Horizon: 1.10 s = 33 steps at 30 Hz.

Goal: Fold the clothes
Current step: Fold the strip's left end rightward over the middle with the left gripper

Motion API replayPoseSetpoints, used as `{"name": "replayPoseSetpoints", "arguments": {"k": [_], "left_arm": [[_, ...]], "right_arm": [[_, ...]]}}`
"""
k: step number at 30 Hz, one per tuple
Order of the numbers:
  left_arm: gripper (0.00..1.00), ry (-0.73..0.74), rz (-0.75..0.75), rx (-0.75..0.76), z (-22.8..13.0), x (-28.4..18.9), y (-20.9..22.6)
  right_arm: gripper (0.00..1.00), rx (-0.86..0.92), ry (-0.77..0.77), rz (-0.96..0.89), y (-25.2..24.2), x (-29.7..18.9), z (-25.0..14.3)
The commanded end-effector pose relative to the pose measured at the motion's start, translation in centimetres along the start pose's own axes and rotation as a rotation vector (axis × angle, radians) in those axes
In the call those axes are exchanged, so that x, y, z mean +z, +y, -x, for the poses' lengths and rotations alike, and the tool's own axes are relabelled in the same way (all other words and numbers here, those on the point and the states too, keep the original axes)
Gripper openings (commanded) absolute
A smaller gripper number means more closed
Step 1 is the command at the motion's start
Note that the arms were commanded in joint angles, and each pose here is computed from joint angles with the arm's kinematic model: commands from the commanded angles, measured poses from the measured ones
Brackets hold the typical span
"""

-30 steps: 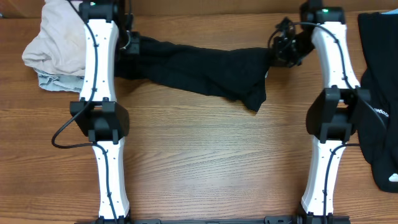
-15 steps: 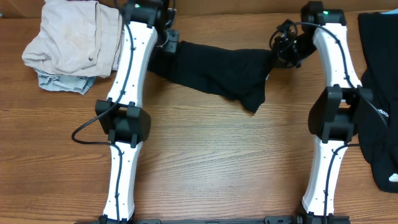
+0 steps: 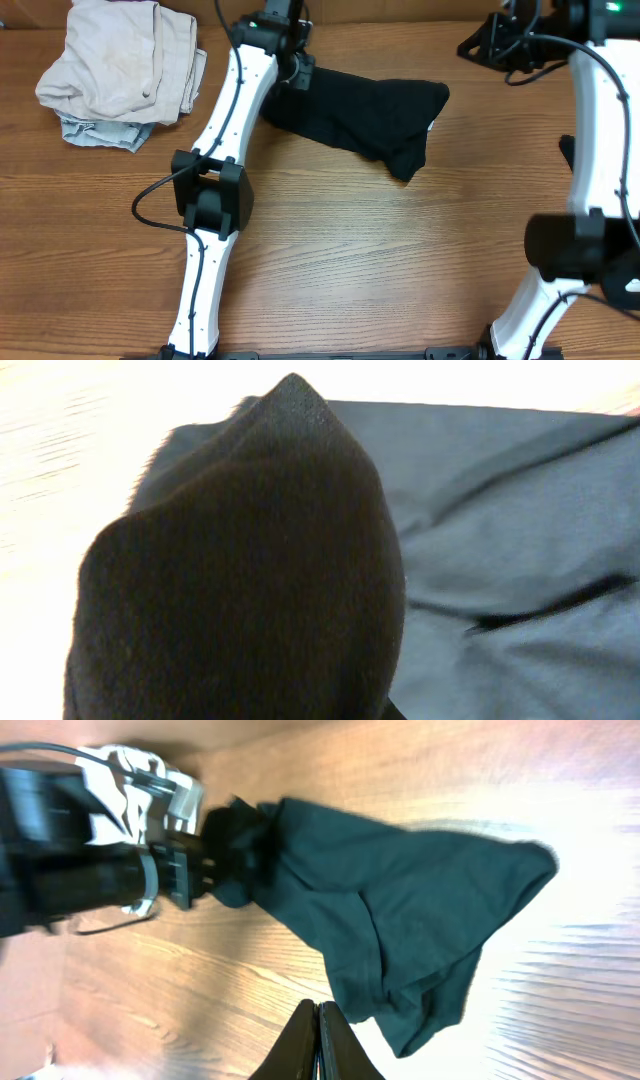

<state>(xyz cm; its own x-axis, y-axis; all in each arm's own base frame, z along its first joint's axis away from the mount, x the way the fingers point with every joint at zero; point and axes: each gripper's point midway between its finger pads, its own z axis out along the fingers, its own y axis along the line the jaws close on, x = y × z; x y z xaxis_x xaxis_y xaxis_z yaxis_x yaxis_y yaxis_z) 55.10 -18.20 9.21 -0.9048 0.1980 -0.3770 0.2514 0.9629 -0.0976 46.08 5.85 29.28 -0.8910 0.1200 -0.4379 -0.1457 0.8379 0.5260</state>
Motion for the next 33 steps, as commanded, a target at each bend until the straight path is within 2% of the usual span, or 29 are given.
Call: {"name": "replayPoseSetpoints", "arguments": {"k": [1, 4, 6, 7, 8, 9, 14, 16, 20, 23, 25, 29, 33], "left_arm": [[0.1, -0.013, -0.086, 0.034, 0.1, 0.4, -4.0], [0.17, -0.036, -0.101, 0.065, 0.4, 0.4, -5.9], [0.35, -0.034, -0.108, 0.095, 0.2, 0.5, -7.0], [0.52, -0.029, -0.112, 0.112, -0.1, 0.5, -7.6], [0.79, -0.026, -0.116, 0.13, -0.2, 0.5, -8.3], [1.0, -0.024, -0.119, 0.141, -0.4, 0.5, -8.7], [1.0, -0.029, -0.11, 0.168, -0.4, 0.0, -9.4], [1.0, -0.036, -0.105, 0.143, 0.1, -1.3, -8.5], [1.0, -0.074, -0.108, 0.075, 1.5, -5.9, -5.5], [1.0, -0.116, -0.115, 0.022, 2.3, -10.2, -2.6], [1.0, -0.141, -0.102, -0.008, 2.5, -12.4, -0.8], [1.0, -0.176, -0.071, -0.064, 2.5, -15.5, 2.7], [1.0, -0.149, -0.049, -0.108, 1.6, -15.9, 5.0]], "right_arm": [[0.04, -0.006, -0.06, -0.072, 0.2, -2.7, 0.3], [0.05, 0.004, -0.079, -0.1, 0.3, -3.6, 0.2], [0.05, 0.011, -0.083, -0.113, 0.2, -3.8, 0.2], [0.05, 0.012, -0.082, -0.113, 0.2, -3.8, 0.2], [0.06, 0.013, -0.08, -0.113, 0.2, -3.8, 0.1], [0.08, 0.013, -0.079, -0.113, 0.2, -3.8, 0.1], [0.15, 0.025, -0.081, -0.153, -0.6, -3.9, 0.1], [0.18, 0.048, -0.073, -0.184, -1.2, -3.7, -0.1], [0.38, 0.092, 0.007, -0.198, -2.6, -2.1, -1.4], [0.61, 0.135, 0.1, -0.19, -3.7, 0.4, -3.0], [0.68, 0.154, 0.149, -0.177, -4.2, 2.1, -4.0], [0.75, 0.219, 0.244, -0.178, -5.8, 6.4, -6.4], [0.76, 0.269, 0.274, -0.211, -7.3, 10.3, -8.5]]}}
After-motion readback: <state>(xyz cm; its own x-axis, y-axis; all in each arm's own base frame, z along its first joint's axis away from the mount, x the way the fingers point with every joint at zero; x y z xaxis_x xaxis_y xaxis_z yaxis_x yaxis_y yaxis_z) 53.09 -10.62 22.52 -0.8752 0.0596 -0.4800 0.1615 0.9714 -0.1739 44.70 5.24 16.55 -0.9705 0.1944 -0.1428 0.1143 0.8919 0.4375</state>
